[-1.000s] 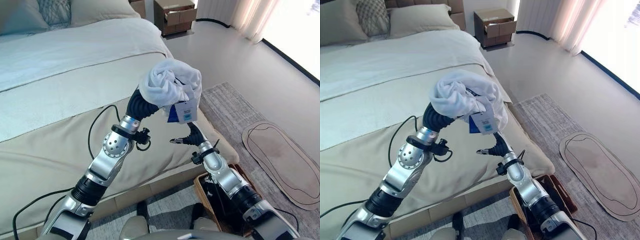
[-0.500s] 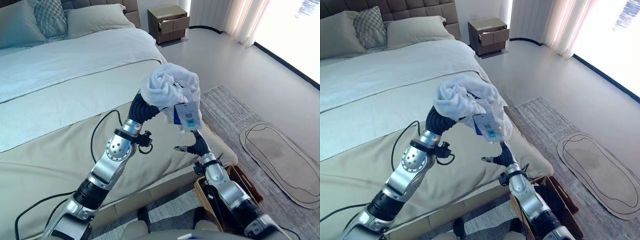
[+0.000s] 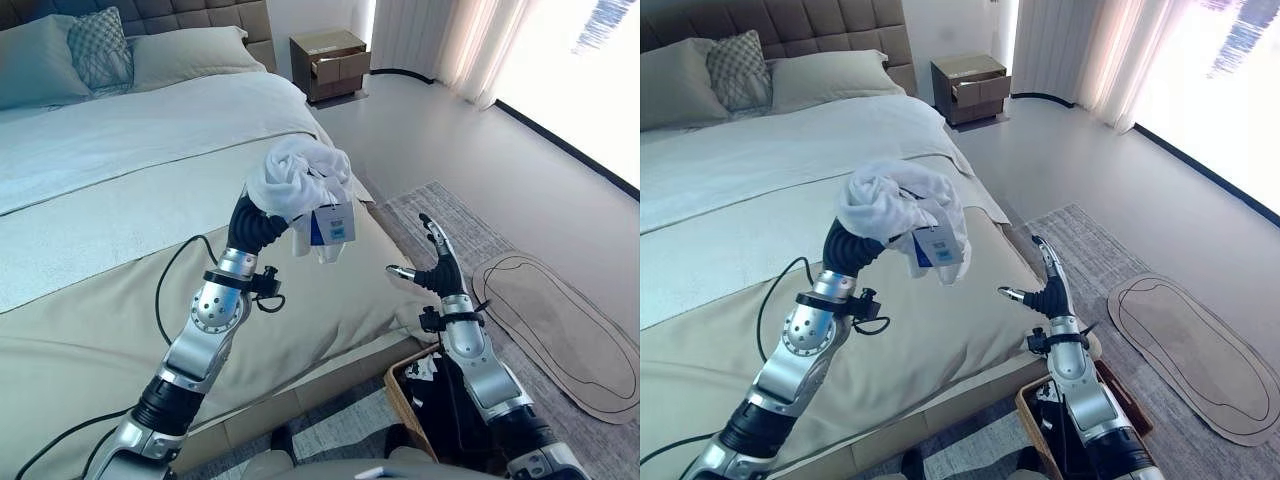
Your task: Pick up clothes into the bucket
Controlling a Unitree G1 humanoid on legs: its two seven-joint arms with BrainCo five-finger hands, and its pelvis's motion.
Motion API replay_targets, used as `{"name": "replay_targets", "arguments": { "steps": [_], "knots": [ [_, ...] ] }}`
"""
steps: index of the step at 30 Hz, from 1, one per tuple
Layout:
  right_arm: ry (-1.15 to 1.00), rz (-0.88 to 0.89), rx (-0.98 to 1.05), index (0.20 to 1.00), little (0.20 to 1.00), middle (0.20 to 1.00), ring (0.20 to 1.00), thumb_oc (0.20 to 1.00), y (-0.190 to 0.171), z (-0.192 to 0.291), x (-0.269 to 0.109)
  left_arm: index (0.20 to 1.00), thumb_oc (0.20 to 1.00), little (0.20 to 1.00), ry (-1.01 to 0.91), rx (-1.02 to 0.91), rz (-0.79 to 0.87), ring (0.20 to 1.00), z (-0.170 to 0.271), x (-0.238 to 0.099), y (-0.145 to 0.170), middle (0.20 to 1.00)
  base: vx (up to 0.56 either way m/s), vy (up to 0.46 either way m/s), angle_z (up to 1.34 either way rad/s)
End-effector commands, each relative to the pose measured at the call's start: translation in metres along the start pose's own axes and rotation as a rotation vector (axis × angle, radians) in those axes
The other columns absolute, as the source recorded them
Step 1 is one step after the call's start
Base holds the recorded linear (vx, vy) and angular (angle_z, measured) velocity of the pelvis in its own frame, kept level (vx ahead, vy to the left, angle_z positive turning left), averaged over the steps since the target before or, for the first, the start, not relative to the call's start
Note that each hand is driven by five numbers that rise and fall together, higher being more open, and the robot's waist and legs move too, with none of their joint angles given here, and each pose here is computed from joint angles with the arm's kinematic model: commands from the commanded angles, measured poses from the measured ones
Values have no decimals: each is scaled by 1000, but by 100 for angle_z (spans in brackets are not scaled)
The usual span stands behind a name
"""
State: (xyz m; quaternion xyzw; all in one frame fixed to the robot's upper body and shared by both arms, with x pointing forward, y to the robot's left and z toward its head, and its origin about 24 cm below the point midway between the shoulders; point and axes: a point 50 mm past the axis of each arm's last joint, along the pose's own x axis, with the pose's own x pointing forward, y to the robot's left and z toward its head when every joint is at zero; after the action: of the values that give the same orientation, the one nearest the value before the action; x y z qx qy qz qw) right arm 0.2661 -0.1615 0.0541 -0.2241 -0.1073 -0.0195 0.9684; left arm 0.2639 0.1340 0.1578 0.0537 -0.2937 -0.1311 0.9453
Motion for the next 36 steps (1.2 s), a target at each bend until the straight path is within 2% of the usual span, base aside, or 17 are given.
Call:
{"name": "replay_targets", "arguments": {
  "steps": [1, 4, 13, 22, 31, 32, 33, 36],
  "knots": [
    [-176, 45, 112, 1000, 1000, 1000, 1000, 1000, 8, 38, 23, 200, 200, 200, -150, -55, -37, 200, 23, 14, -1, 200, 0, 0, 0],
    [-181, 140, 188, 1000, 1000, 1000, 1000, 1000, 21, 42, 28, 200, 200, 200, -150, -95, -94, 200, 23, 15, -9, 200, 0, 0, 0],
    [-191, 284, 160, 1000, 1000, 1000, 1000, 1000, 43, 49, 38, 200, 200, 200, -145, -209, -191, 200, 26, 13, -22, 200, 0, 0, 0],
    [-156, 240, 144, 1000, 1000, 1000, 1000, 1000, 56, 51, 49, 200, 200, 200, -222, -348, -287, 200, 50, 15, -35, 200, 0, 0, 0],
    [-177, 270, 184, 1000, 1000, 1000, 1000, 1000, 63, 60, 51, 200, 200, 200, -213, -385, -317, 200, 51, 15, -41, 200, 0, 0, 0],
    [-184, 279, 191, 373, 373, 373, 373, 373, 64, 61, 51, 200, 200, 200, -205, -385, -318, 200, 49, 14, -41, 200, 0, 0, 0],
    [-187, 281, 204, 200, 200, 200, 200, 200, 63, 62, 51, 200, 200, 200, -200, -384, -317, 200, 48, 14, -41, 200, 0, 0, 0],
    [-196, 295, 229, 200, 200, 200, 200, 200, 61, 63, 49, 200, 200, 200, -180, -388, -306, 200, 43, 13, -40, 200, 0, 0, 0]
  ]
}}
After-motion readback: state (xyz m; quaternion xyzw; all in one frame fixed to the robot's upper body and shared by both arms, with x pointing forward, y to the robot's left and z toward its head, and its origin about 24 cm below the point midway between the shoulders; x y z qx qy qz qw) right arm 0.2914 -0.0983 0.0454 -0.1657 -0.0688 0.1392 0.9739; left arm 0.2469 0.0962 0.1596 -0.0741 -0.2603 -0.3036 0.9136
